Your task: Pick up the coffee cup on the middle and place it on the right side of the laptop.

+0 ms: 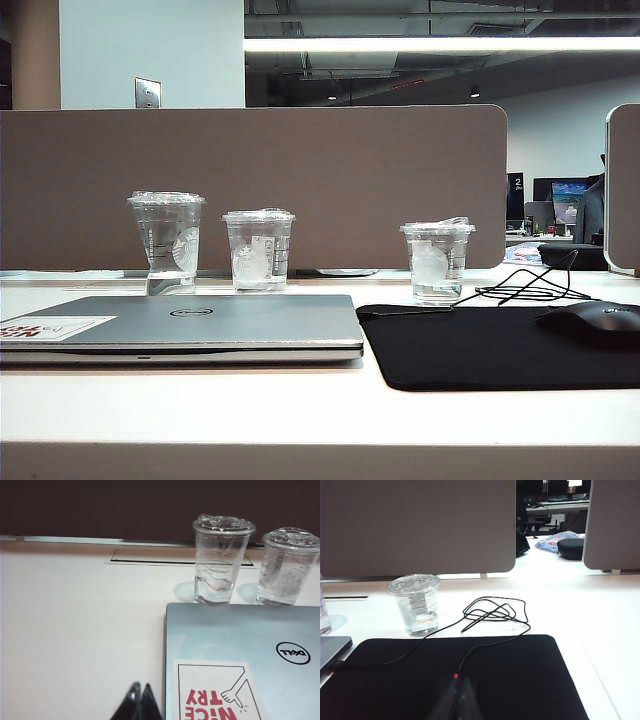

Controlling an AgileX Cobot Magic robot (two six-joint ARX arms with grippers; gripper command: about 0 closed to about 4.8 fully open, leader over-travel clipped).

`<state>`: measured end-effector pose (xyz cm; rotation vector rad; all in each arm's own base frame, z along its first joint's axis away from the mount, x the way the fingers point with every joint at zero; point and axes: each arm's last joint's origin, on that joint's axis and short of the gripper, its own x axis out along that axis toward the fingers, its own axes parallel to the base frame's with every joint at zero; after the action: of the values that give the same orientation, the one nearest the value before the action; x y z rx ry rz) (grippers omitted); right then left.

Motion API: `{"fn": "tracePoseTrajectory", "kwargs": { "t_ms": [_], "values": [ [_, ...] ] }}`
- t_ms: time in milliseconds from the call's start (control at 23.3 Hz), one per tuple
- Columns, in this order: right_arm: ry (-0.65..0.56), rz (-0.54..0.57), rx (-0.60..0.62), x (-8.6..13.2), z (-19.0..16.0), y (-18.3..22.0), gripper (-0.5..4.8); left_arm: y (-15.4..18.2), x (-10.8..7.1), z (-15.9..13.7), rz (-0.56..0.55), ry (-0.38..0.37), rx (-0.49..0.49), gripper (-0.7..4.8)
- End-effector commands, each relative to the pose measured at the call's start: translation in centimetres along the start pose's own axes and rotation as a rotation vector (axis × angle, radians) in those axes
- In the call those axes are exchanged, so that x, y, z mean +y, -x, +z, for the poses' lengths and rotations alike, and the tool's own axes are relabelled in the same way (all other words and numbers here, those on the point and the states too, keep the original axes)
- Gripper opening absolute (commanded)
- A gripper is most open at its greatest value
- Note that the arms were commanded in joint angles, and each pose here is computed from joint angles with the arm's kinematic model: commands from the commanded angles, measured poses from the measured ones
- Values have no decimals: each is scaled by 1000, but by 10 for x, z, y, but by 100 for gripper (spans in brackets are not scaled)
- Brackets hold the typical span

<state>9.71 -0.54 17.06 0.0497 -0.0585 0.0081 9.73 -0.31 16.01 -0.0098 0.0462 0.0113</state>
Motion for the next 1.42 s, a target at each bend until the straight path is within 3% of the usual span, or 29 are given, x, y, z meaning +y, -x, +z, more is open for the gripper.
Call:
{"fn": "tracePoseTrajectory", "kwargs": {
  "t_ms": [43,473,730,988,1117,1203,1418],
  "values": [
    [4,6,-21,0,1,0,-9,0,0,1,-1,-4,-8,-5],
    [-11,7,-22,0,1,0,-9,2,0,7,-2,-5,16,-5],
    [-270,22,-21,1,1,0,-9,2,-1,15,-13,-8,53,-5],
    [-307,68,-72,2,7,0,-9,-6,-14,19,-120,-30,154,-5],
    [-308,150,-98,5,12,1,-9,-11,-26,24,-213,-50,202,-5],
    [-379,223,-100,7,14,1,-9,-14,-33,26,-268,-59,210,-5],
    [-388,305,-109,11,22,2,-9,-14,-36,25,-291,-64,218,-5]
  ]
}}
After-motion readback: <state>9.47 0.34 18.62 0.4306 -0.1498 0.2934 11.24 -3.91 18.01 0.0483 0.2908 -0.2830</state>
